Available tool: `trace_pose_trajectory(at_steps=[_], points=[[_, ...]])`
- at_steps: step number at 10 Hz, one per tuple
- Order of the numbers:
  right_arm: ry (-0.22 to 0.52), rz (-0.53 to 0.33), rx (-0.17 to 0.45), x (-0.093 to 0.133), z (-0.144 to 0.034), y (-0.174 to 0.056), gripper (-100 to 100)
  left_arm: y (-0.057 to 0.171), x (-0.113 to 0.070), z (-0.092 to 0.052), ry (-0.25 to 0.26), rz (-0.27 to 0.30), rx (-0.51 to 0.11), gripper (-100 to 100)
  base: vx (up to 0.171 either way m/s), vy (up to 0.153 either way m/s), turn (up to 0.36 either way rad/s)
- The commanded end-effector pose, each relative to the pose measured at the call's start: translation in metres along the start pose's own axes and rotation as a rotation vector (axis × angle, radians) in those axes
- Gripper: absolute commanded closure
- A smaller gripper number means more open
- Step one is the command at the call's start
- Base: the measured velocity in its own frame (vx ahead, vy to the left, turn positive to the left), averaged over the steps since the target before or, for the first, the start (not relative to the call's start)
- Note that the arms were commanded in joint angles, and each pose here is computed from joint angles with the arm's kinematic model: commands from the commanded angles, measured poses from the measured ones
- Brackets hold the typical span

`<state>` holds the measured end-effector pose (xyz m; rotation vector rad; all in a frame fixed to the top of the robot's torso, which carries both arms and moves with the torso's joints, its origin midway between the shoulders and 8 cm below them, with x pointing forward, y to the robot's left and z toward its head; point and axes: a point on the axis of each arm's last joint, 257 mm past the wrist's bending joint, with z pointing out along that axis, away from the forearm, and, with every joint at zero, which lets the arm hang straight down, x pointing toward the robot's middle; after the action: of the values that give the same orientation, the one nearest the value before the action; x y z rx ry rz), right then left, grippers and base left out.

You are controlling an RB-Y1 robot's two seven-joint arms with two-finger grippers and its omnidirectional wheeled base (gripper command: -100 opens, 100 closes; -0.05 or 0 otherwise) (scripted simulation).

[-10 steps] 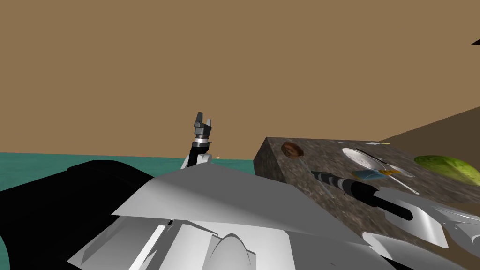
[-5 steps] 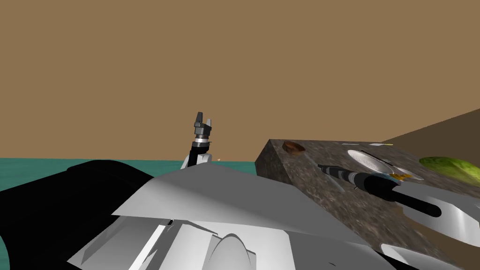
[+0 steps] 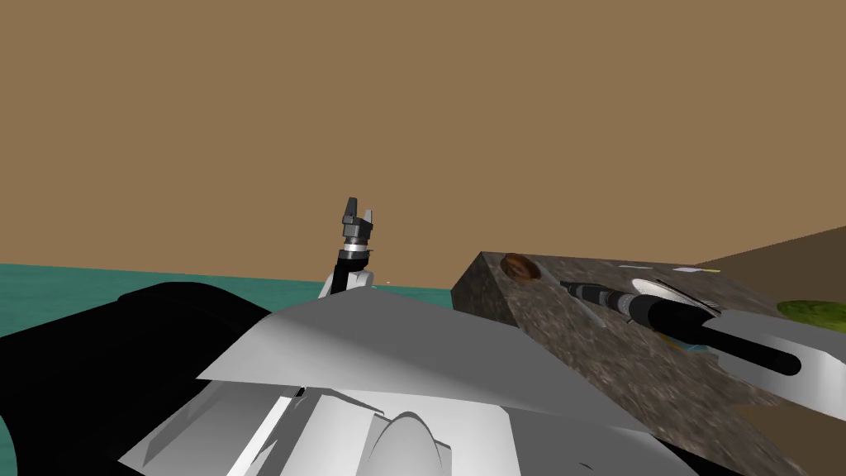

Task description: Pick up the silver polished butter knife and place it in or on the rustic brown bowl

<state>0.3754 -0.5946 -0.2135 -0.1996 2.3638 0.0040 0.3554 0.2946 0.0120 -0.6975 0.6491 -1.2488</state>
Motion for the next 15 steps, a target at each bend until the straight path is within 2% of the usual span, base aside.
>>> trace_pose_trajectory(at_steps=[1, 2, 3, 7, 8, 9, 15], points=[[0.000, 0.024, -0.028, -0.003, -0.001, 0.011, 100, 0.000, 0.000, 0.000, 0.000, 0.000, 0.000, 0, 0.049, -0.097, 0.192], [0.001, 0.014, -0.015, -0.001, 0.000, 0.006, 100, 0.000, 0.000, 0.000, 0.000, 0.000, 0.000, 0, 0.025, -0.052, 0.070], [-0.002, 0.017, -0.019, -0.003, 0.000, 0.007, -100, 0.000, 0.000, 0.000, 0.000, 0.000, 0.000, 0, 0.006, -0.007, -0.002], [-0.002, 0.017, -0.019, -0.003, 0.000, 0.007, -100, 0.000, 0.000, 0.000, 0.000, 0.000, 0.000, 0, 0.000, 0.000, 0.000], [-0.002, 0.017, -0.019, -0.003, 0.000, 0.007, 0, 0.000, 0.000, 0.000, 0.000, 0.000, 0.000, 0, 0.000, 0.000, 0.000], [-0.007, 0.012, -0.022, -0.013, -0.008, 0.008, -100, 0.000, 0.000, 0.000, 0.000, 0.000, 0.000, 0, -0.001, -0.002, -0.032], [-0.018, 0.001, -0.029, -0.042, -0.034, 0.011, -100, 0.000, 0.000, 0.000, 0.000, 0.000, 0.000, 0, -0.002, -0.002, -0.025]])
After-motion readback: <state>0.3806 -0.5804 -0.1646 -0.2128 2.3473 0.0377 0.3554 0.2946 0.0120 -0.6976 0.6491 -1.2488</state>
